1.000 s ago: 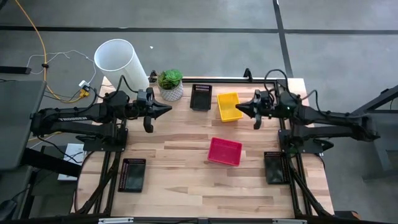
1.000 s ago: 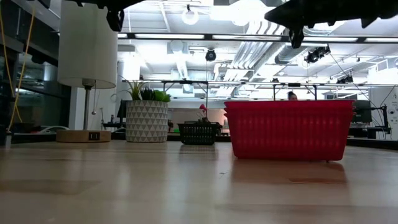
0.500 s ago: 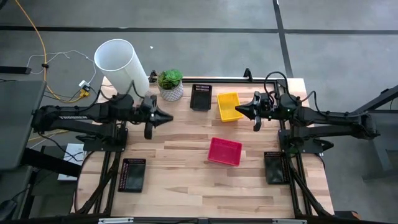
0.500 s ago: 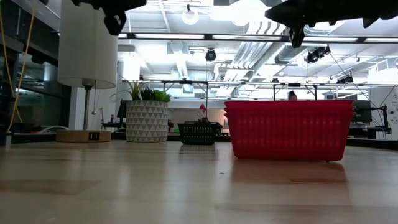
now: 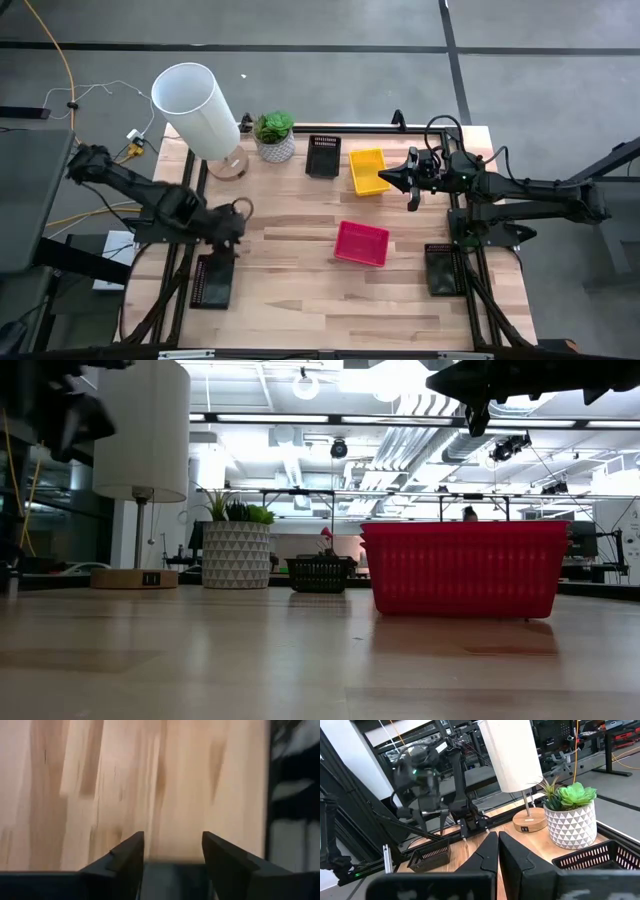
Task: Stack baskets by color
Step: Stack the bottom left black bin on top of the top black bin on the table
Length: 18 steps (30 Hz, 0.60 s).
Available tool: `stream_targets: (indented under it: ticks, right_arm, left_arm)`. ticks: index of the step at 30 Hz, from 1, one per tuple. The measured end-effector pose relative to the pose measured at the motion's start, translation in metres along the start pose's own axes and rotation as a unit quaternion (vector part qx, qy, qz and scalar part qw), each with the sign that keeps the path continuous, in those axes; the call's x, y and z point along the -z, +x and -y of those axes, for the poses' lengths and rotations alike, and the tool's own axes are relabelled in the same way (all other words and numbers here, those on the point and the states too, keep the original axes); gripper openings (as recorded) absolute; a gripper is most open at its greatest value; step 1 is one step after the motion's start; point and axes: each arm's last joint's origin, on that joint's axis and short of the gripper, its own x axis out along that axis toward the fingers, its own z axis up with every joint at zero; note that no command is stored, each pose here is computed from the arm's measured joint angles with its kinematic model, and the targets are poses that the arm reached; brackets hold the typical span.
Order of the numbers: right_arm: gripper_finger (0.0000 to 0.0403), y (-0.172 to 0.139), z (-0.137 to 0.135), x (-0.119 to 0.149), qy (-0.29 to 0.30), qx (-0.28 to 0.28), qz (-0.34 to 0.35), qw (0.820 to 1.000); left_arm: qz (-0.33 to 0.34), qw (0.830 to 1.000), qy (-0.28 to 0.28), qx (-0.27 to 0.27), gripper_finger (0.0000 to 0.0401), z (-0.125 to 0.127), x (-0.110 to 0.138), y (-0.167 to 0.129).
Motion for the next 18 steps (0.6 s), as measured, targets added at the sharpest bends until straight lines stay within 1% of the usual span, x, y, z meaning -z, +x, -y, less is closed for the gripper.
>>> stream_targets:
  ticks: [2, 5, 9, 13, 18]
  right_arm:
    - [0.0002, 0.000, 0.000, 0.000, 0.001, 0.000, 0.000, 1.000]
    - [0.0002, 0.000, 0.000, 0.001, 0.011, 0.001, -0.003, 1.000]
    - [0.0002, 0.000, 0.001, 0.003, 0.013, 0.004, -0.013, 1.000]
    - [0.0002, 0.000, 0.001, 0.003, 0.013, 0.005, -0.016, 1.000]
    - [0.0002, 0.000, 0.001, 0.003, 0.013, 0.004, -0.018, 1.000]
  left_arm:
    - [-0.025, 0.999, 0.011, -0.026, 0.0192, 0.006, 0.008, 0.004]
    - [-0.050, 0.997, 0.027, -0.047, 0.0193, 0.013, 0.018, 0.008]
    - [-0.080, 0.994, 0.056, -0.052, 0.0193, 0.022, 0.027, 0.013]
    - [-0.112, 0.988, 0.080, -0.072, 0.0193, 0.025, 0.035, 0.016]
    - [-0.118, 0.985, 0.093, -0.080, 0.0193, 0.026, 0.039, 0.016]
